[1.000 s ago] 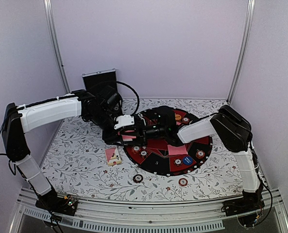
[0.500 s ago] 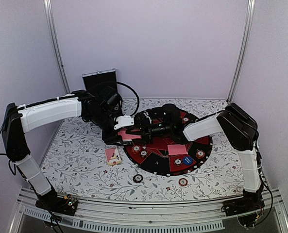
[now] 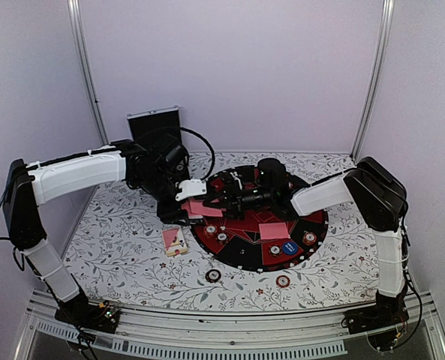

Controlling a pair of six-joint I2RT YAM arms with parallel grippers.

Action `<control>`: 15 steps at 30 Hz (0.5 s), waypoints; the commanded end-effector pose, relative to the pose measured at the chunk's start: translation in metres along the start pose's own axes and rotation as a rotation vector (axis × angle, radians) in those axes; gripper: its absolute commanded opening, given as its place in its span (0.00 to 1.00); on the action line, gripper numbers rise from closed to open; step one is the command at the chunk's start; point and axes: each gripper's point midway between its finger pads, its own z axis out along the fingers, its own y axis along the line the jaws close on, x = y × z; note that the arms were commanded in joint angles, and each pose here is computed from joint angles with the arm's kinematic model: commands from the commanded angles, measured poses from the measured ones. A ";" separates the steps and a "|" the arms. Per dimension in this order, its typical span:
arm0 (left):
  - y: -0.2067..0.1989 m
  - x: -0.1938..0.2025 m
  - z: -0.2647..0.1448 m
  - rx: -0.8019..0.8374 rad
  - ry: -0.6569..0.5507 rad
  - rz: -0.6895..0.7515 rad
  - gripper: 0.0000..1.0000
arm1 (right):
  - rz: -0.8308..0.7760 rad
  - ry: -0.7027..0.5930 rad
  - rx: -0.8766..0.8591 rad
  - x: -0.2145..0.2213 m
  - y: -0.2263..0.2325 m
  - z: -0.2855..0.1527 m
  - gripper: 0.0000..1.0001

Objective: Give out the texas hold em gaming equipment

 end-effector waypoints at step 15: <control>0.012 -0.004 -0.014 -0.070 -0.034 0.023 0.00 | 0.019 -0.066 0.028 -0.022 0.002 -0.047 0.18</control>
